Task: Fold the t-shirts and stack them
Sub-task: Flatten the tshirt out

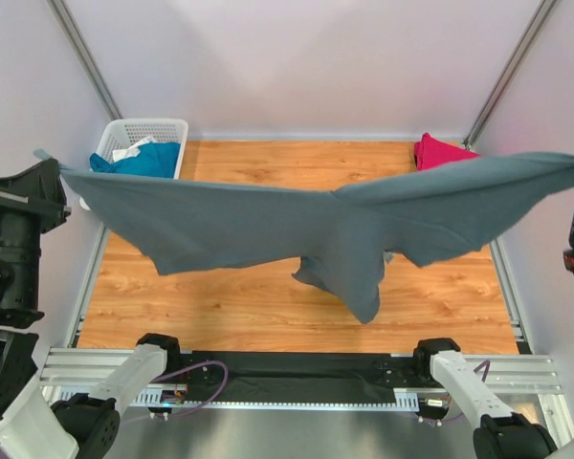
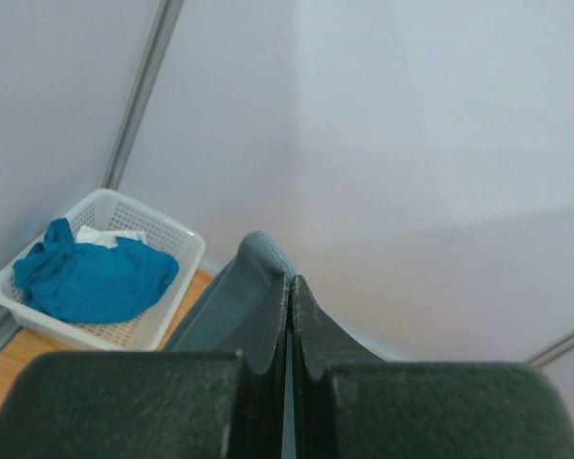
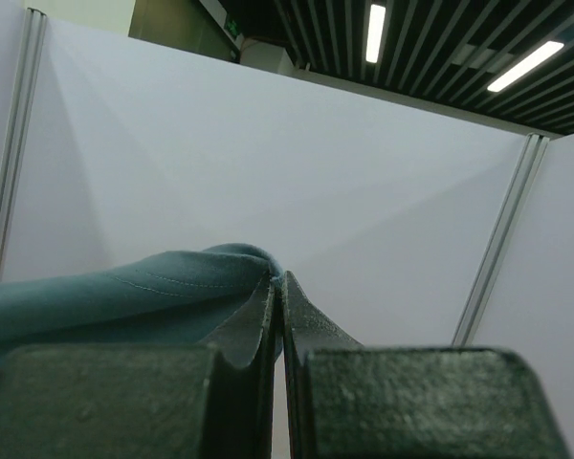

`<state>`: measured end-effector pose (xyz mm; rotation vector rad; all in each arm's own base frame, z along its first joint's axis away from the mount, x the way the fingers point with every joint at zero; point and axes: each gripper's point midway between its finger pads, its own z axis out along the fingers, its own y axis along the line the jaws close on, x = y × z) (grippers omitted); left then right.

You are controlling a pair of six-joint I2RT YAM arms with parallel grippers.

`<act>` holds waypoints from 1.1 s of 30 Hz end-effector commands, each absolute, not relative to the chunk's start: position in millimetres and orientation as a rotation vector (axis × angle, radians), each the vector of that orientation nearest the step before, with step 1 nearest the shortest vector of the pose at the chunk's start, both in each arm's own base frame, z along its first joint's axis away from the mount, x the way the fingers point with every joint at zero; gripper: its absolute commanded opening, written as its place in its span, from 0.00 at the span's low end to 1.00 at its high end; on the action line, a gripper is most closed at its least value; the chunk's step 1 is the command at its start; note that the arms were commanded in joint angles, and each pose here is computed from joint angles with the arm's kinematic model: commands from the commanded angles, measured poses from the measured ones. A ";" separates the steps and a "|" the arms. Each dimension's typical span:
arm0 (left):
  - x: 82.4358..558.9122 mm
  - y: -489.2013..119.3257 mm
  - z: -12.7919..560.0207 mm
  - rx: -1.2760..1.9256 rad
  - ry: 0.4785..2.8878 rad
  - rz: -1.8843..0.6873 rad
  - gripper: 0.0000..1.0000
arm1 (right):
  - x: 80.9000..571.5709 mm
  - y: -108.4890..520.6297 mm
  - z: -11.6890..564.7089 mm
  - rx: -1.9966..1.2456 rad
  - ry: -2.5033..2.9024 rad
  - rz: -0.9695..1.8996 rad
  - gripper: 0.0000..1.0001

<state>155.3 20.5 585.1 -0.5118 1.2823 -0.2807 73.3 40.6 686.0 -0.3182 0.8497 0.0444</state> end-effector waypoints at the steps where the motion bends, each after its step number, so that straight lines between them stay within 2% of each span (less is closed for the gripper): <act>1: 150.2 16.9 581.9 -0.495 1.309 -0.294 0.00 | 51.6 35.9 685.4 -0.302 0.838 0.005 0.01; 6: 117.8 21.9 594.9 -0.486 1.250 -0.312 0.00 | 20.3 45.2 690.0 -0.328 0.784 0.005 0.00; 12: 117.5 34.4 596.4 -0.519 1.244 -0.239 0.00 | 43.4 50.8 692.6 -0.297 0.822 -0.032 0.00; 16: 151.4 33.3 591.4 -0.527 1.290 -0.192 0.00 | 96.6 42.3 689.1 -0.275 0.916 -0.022 0.00; 22: 247.6 20.0 552.4 -0.553 1.449 -0.128 0.00 | 203.5 22.4 651.3 -0.237 1.114 -0.019 0.00; 28: 334.3 6.9 480.2 -0.613 1.609 -0.081 0.00 | 322.0 2.6 564.5 -0.204 1.327 -0.007 0.00; 33: 388.0 2.6 413.9 -0.679 1.707 -0.016 0.00 | 390.8 -8.6 485.4 -0.181 1.474 0.008 0.00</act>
